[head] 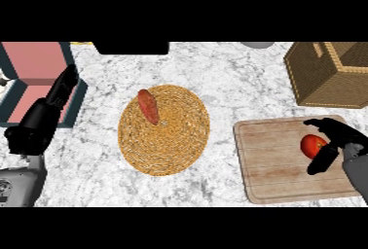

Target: Pick the tomato from the cutting board and place it in the basket

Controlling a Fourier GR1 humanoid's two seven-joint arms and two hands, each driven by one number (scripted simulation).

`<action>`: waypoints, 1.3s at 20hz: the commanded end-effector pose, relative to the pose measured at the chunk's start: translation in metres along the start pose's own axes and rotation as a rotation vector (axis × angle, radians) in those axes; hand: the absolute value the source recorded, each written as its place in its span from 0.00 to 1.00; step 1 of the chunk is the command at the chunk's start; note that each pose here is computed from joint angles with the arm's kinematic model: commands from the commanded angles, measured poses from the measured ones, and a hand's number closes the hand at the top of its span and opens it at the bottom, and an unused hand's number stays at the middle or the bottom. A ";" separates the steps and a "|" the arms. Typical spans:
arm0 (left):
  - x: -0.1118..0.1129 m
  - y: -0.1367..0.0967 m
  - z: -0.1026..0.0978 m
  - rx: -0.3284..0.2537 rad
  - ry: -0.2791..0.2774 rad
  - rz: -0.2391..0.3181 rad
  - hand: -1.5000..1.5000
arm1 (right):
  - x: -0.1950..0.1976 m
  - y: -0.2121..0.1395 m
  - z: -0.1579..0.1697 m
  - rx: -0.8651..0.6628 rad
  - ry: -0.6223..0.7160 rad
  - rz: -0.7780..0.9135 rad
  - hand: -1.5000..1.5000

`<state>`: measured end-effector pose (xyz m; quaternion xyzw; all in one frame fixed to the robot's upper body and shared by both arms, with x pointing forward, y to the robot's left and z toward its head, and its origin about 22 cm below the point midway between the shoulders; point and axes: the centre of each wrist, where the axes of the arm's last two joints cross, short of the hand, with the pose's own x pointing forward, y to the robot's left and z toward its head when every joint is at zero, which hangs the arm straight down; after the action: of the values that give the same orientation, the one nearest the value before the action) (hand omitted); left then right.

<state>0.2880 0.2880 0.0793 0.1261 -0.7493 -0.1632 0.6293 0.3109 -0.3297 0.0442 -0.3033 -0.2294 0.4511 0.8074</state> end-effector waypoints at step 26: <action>-0.004 0.002 -0.005 -0.003 -0.041 0.013 0.50 | -0.165 -0.138 0.037 -0.593 -0.266 0.152 1.00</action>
<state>0.2946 0.2928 0.0790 0.1178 -0.7608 -0.1628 0.6171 0.2988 -0.4848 0.1142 -0.4474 -0.3782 0.4783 0.6543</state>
